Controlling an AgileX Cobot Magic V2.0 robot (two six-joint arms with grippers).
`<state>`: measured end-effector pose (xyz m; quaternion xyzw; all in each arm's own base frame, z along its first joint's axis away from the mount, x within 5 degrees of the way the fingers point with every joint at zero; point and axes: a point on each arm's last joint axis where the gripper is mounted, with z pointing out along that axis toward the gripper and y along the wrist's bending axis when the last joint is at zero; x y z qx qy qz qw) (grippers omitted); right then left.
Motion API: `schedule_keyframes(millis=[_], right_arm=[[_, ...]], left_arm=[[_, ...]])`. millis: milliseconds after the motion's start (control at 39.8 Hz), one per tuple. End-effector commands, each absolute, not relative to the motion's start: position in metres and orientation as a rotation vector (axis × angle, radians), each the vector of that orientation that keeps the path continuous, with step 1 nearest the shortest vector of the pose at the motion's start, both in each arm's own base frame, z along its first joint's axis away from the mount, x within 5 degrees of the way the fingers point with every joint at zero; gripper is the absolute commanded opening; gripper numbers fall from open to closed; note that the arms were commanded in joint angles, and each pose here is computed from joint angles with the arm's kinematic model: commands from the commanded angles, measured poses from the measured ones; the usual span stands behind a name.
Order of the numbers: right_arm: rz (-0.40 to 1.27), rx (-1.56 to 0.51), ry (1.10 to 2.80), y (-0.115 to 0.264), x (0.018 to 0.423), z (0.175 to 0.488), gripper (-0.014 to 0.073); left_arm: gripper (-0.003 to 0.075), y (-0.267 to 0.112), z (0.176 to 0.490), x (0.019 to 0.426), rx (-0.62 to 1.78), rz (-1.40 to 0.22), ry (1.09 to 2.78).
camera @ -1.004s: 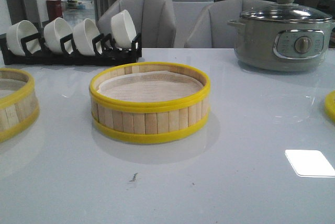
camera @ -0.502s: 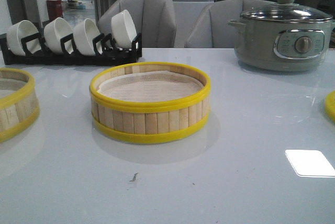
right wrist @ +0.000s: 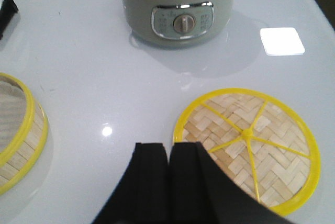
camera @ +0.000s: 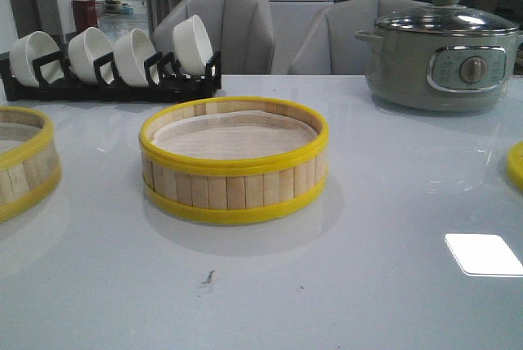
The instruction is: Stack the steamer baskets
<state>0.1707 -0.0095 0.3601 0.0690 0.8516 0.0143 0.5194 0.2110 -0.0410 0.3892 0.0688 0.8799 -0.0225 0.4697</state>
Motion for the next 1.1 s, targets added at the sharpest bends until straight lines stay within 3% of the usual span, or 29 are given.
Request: schedule_keyframes(millis=[0,402,477,603,728,854,929,1080], right_arm=[[0.018,0.145,1.984,-0.011,0.179,0.372,0.002],[-0.023,0.126,2.028,-0.013,0.192,0.363,0.0037],[-0.108,0.064,2.025,-0.016,0.191,0.364,0.0106],[-0.218,-0.003,2.041,-0.02,0.19,0.363,0.0311],[-0.221,-0.002,2.051,-0.021,0.19,0.362,0.0453],[-0.217,0.002,2.049,-0.021,0.19,0.363,0.0459],[-0.204,0.014,2.049,-0.02,0.19,0.363,0.0459],[-0.166,0.037,2.049,-0.019,0.19,0.362,0.0459]], left_arm=[[0.0088,-0.042,0.41,0.21,0.171,-0.072,2.033],[0.0088,-0.042,0.41,0.21,0.17,-0.074,2.033],[0.0088,-0.042,0.41,0.21,0.171,-0.072,2.033],[0.01,-0.042,0.411,0.211,0.175,-0.07,2.022],[0.0211,-0.043,0.412,0.211,0.194,-0.06,2.004],[0.0427,-0.044,0.411,0.216,0.2,-0.06,1.997],[0.0519,-0.046,0.407,0.222,0.199,-0.068,2.014],[0.0544,-0.053,0.383,0.247,0.187,-0.097,2.115]])
